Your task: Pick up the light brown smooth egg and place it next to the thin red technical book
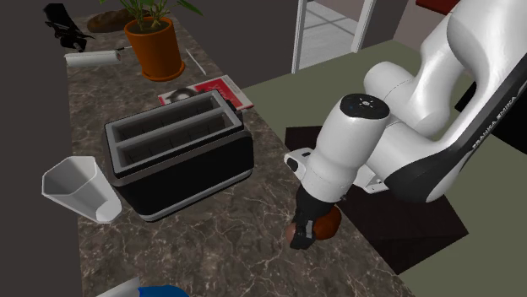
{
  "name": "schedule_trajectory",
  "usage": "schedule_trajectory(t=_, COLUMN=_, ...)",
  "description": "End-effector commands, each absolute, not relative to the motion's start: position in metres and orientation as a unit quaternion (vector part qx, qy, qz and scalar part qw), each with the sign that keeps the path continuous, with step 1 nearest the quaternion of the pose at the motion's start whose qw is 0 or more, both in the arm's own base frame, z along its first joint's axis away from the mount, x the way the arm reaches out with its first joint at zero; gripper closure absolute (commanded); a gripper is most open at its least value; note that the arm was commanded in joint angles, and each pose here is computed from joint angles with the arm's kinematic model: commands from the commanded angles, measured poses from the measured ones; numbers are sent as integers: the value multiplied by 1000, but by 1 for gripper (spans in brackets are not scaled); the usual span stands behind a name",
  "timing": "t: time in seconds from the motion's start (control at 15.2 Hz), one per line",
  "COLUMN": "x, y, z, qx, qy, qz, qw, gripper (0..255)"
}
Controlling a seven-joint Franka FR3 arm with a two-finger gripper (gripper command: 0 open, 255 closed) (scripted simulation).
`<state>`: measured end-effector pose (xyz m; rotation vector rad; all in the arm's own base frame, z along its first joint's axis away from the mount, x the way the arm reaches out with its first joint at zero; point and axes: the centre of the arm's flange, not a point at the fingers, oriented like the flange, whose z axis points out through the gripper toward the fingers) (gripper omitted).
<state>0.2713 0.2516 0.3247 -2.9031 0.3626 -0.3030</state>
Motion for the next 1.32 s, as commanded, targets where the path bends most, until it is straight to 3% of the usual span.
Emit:
schedule_trajectory(t=0.0, x=271, y=252, z=325, qx=-982, qy=122, qz=-102, qw=100, gripper=255)
schedule_trajectory(t=1.25, x=271, y=252, z=404, qx=-982, qy=122, qz=-102, qw=100, gripper=255)
